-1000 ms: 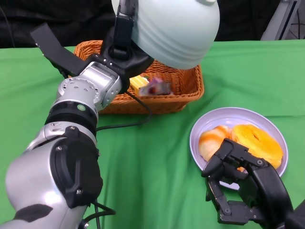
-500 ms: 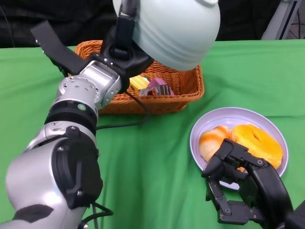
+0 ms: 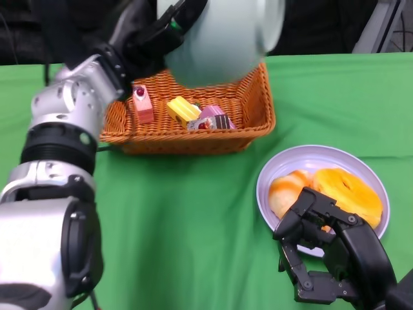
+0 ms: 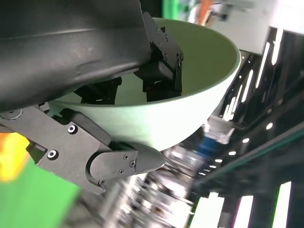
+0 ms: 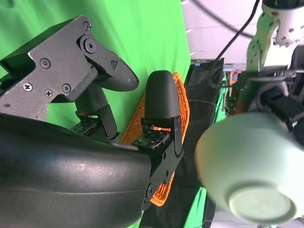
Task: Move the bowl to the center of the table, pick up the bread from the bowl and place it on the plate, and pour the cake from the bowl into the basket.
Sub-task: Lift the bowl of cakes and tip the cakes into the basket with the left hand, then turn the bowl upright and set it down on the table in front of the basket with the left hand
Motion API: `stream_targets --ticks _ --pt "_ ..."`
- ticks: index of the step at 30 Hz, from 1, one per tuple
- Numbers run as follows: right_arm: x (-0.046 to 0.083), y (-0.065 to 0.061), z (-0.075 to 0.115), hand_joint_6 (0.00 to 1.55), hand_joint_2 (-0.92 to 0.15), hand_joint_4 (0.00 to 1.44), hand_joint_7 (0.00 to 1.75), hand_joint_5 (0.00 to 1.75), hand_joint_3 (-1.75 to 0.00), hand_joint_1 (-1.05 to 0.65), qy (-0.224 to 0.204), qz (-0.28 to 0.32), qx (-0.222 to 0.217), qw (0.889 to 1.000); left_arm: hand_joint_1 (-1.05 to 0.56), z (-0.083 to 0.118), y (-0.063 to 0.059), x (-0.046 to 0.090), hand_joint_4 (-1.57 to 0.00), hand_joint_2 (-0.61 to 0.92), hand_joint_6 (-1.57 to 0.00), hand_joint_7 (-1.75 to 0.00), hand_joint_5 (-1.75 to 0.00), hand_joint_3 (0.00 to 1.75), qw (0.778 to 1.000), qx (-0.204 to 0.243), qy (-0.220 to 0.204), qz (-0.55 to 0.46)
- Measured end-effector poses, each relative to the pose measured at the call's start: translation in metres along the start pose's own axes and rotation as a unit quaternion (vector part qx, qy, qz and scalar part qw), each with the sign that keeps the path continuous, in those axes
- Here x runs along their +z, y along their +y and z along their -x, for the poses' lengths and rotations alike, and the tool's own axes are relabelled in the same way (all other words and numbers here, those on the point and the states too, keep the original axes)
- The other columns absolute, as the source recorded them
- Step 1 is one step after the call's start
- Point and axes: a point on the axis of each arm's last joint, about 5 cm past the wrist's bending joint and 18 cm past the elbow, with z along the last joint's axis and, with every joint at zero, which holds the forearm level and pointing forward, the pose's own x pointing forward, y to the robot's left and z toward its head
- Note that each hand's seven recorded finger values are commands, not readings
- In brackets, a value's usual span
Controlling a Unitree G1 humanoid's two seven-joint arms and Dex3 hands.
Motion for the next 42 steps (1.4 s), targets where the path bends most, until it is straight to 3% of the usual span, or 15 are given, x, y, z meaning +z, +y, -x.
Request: stream_targets --ticks 5,10,13,14,18,22,24,29,31,34,38,42 --pt "0.000 -0.001 0.001 0.60 -0.46 0.73 1.59 1.75 -1.25 -0.07 0.001 0.001 -0.002 1.000 -0.32 0.021 0.005 0.006 -0.74 0.75 -0.59 -1.70 -1.75 0.68 0.980 -0.018 -0.035 -0.197" --pt "0.000 -0.002 0.001 0.59 -0.48 0.72 1.59 1.75 -1.20 -0.07 0.002 0.001 -0.004 1.000 -0.31 0.041 0.001 0.004 -0.79 0.83 -0.65 -1.54 -1.75 0.59 0.925 -0.025 -0.082 -0.369" --pt "0.000 -0.003 0.001 0.59 -0.48 0.72 1.59 1.75 -1.20 -0.07 0.003 0.002 -0.006 1.000 -0.29 0.048 0.002 0.002 -0.80 0.85 -0.65 -1.51 -1.75 0.55 0.905 -0.034 -0.088 -0.415" --pt "0.000 -0.003 0.001 0.59 -0.48 0.72 1.58 1.75 -1.21 -0.06 0.003 0.002 -0.005 1.000 -0.29 0.050 0.001 0.002 -0.82 0.86 -0.69 -1.41 -1.75 0.52 0.895 -0.035 -0.094 -0.434" --pt "0.000 -0.003 0.001 0.58 -0.48 0.71 1.58 1.75 -1.22 -0.05 0.004 0.000 -0.005 1.000 -0.24 0.064 -0.003 0.000 -0.79 0.86 -0.76 -1.23 -1.74 0.45 0.821 -0.056 -0.146 -0.549" --pt "0.000 -0.004 0.000 0.58 -0.48 0.72 1.58 1.75 -1.22 -0.05 0.007 -0.005 -0.006 1.000 -0.21 0.081 -0.001 -0.011 -0.74 0.83 -0.77 -1.22 -1.73 0.44 0.752 -0.082 -0.178 -0.629" --pt "0.000 -0.004 0.000 0.58 -0.48 0.72 1.58 1.75 -1.23 -0.04 0.009 -0.006 -0.007 1.000 -0.21 0.087 0.000 -0.015 -0.74 0.82 -0.77 -1.24 -1.74 0.44 0.730 -0.093 -0.189 -0.650" --pt "0.000 -0.005 0.000 0.58 -0.47 0.72 1.57 1.75 -1.21 -0.07 0.008 -0.005 -0.007 1.000 -0.23 0.102 0.005 -0.019 -0.74 0.84 -0.73 -1.33 -1.75 0.41 0.696 -0.093 -0.214 -0.679" --pt "0.000 -0.006 0.000 0.58 -0.47 0.72 1.57 1.75 -1.22 -0.07 0.008 -0.003 -0.008 1.000 -0.20 0.111 0.007 -0.026 -0.73 0.84 -0.71 -1.35 -1.75 0.42 0.690 -0.091 -0.218 -0.684" --pt "0.000 -0.006 0.000 0.59 -0.47 0.72 1.57 1.75 -1.22 -0.07 0.007 -0.002 -0.009 1.000 -0.14 0.124 0.010 -0.039 -0.72 0.80 -0.63 -1.54 -1.75 0.45 0.684 -0.085 -0.214 -0.692" --pt "0.000 -0.007 0.000 0.58 -0.47 0.72 1.57 1.75 -1.21 -0.08 0.008 -0.004 -0.007 1.000 -0.12 0.139 0.014 -0.051 -0.70 0.76 -0.68 -1.42 -1.75 0.40 0.669 -0.085 -0.209 -0.708" --pt "0.000 -0.008 0.000 0.58 -0.48 0.71 1.55 1.75 -1.19 -0.08 0.008 -0.003 -0.007 1.000 -0.12 0.151 0.020 -0.061 -0.70 0.79 -0.67 -1.41 -1.75 0.34 0.655 -0.076 -0.206 -0.723"
